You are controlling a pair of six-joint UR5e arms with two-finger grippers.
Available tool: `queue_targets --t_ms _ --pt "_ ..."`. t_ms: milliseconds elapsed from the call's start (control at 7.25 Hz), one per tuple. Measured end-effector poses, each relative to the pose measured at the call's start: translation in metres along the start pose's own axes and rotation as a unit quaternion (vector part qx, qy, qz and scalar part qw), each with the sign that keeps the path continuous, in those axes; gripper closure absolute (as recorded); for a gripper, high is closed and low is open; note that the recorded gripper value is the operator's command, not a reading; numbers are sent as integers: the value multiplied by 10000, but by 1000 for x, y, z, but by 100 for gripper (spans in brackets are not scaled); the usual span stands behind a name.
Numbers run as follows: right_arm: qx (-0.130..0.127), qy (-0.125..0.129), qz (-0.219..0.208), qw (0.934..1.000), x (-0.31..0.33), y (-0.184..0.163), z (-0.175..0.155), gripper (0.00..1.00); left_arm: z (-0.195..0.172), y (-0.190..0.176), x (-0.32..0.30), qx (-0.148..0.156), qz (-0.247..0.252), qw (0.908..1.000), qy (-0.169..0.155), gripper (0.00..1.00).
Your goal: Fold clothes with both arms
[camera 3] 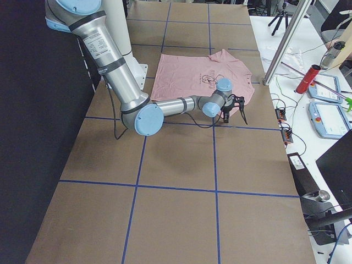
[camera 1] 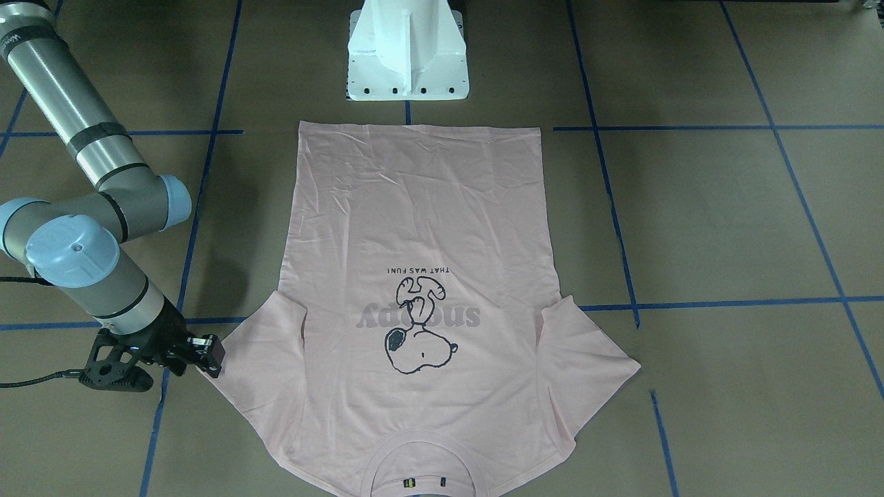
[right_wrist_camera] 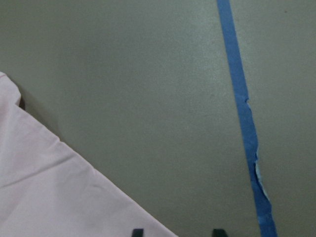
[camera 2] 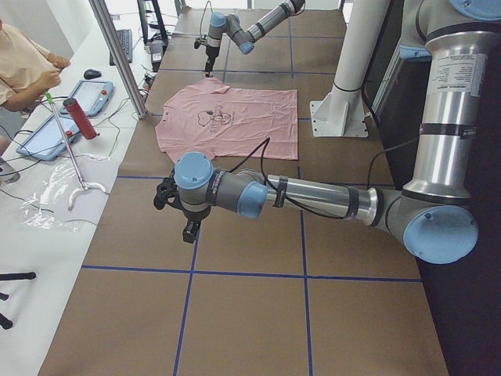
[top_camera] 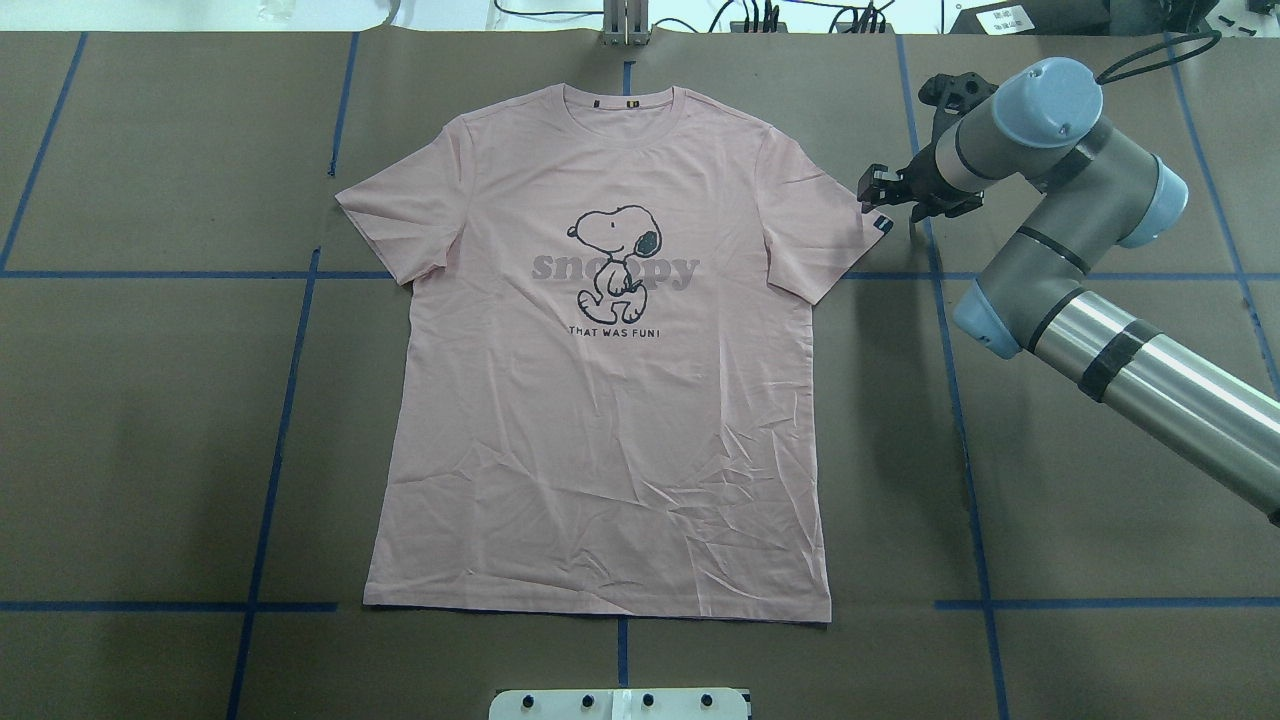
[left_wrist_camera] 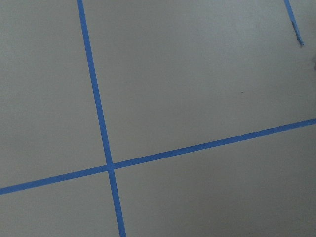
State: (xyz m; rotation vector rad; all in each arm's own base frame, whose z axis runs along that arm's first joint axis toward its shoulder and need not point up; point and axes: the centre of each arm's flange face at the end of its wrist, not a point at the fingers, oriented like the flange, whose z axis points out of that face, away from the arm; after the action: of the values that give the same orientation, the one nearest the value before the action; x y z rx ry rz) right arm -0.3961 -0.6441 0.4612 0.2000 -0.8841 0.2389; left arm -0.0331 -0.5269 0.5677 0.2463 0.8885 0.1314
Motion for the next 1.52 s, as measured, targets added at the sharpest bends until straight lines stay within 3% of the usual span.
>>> queue_targets --t_ms 966,1241,1517 --pt "23 -303 -96 9995 -63 7 -21 100 3 8 -4 -36 -41 10000 -3 0" --pt "169 -468 334 9982 -129 22 -25 100 3 10 -5 -45 -49 10000 -3 0" --pt "484 -359 773 9952 -199 22 -25 100 3 13 -5 -49 -53 10000 -3 0"
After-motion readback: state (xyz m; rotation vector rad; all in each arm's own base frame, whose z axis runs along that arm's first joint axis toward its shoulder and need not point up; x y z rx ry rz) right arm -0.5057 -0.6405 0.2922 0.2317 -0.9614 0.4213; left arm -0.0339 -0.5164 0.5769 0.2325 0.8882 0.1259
